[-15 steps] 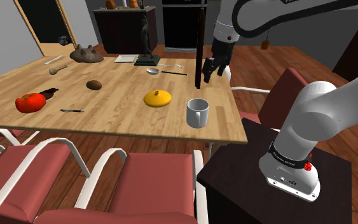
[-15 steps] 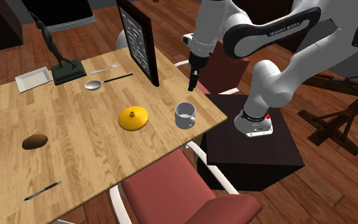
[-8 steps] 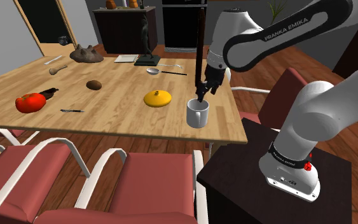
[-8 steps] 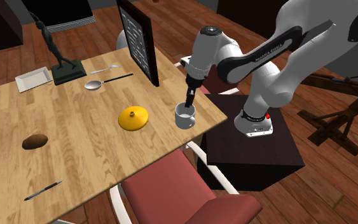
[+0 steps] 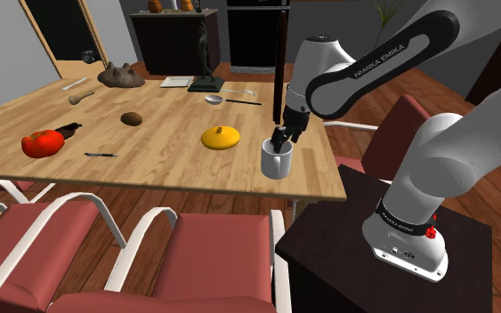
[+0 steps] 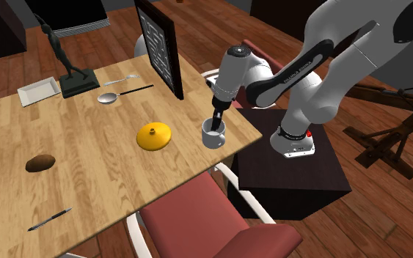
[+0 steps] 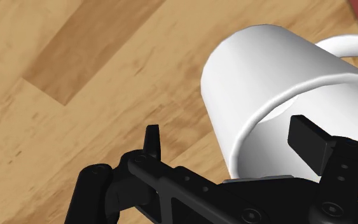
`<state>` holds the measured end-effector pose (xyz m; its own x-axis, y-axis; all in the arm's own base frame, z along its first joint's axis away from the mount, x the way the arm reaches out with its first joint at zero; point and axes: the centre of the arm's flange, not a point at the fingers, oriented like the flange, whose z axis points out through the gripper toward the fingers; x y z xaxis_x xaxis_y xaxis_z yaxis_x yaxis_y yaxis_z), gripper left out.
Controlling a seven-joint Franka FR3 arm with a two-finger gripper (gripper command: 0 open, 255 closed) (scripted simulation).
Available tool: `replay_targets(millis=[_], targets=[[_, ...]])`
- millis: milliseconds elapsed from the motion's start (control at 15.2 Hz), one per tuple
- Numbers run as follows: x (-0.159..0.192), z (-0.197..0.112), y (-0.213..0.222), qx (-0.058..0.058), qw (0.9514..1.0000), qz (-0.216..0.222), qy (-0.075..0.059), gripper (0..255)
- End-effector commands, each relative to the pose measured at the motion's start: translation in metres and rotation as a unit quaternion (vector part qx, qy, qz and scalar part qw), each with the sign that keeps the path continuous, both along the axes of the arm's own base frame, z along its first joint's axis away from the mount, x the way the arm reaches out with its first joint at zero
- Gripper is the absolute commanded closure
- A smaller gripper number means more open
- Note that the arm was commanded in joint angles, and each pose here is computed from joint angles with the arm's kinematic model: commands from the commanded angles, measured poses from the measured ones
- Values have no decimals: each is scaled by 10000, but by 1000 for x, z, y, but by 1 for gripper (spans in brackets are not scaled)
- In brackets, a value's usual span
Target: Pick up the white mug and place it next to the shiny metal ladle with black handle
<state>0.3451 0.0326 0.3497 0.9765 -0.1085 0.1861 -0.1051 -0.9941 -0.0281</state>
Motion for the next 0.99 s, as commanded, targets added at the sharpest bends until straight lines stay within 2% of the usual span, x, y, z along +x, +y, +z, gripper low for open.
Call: replay_targets(millis=[0, 396, 462, 924], targets=[[1, -4, 0, 1, 10000, 1, -4, 0], [1, -4, 0, 1, 10000, 1, -4, 0], [1, -4, 0, 1, 10000, 1, -4, 255], [1, -4, 0, 1, 10000, 1, -4, 255]])
